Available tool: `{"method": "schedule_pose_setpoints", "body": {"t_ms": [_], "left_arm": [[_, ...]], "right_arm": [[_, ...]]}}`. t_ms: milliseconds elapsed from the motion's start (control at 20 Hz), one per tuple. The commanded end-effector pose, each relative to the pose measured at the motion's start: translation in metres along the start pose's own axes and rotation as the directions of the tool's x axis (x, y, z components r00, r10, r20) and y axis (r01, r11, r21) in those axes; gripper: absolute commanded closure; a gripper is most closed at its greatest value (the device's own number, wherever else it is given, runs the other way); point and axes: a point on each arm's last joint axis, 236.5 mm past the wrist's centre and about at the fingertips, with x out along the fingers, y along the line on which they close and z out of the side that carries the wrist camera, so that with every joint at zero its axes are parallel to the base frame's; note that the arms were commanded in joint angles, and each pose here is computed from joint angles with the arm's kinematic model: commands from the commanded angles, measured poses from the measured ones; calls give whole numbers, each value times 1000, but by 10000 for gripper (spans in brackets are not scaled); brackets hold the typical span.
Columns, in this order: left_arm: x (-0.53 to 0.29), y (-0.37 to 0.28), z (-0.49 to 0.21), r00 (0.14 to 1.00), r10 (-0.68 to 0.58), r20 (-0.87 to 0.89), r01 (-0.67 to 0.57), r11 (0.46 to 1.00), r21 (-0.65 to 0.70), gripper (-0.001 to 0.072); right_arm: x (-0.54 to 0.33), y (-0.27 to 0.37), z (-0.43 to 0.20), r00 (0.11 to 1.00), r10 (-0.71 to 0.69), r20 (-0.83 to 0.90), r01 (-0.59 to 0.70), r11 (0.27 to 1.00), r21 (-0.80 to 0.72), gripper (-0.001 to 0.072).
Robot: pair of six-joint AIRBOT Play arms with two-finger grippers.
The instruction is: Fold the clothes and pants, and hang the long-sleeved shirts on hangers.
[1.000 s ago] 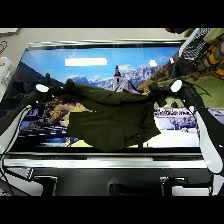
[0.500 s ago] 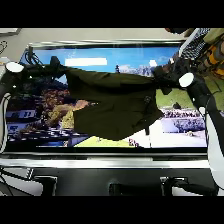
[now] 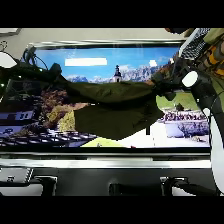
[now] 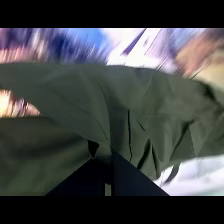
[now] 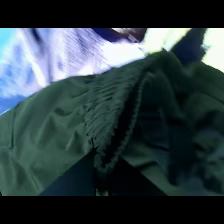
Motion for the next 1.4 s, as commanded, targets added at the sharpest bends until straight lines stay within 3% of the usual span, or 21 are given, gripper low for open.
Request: {"method": "schedule_pose_setpoints", "body": {"t_ms": [0,400,750,1350], "left_arm": [[1,1,-53,991,84,-105,-87,996,-30,696],[-3,28,-131,941,283,-187,-284,958,21,696],[54,74,-188,883,391,-260,-393,918,46,695],[81,114,-215,839,440,-320,-469,883,-14,695]], "right_arm": [[-3,-31,-16,989,-133,-66,130,991,-42,675],[-13,-68,-33,948,-285,-141,277,958,-76,675],[-2,-98,-59,898,-368,-242,344,929,-137,675],[16,-149,-92,811,-482,-333,452,876,-168,674]]}}
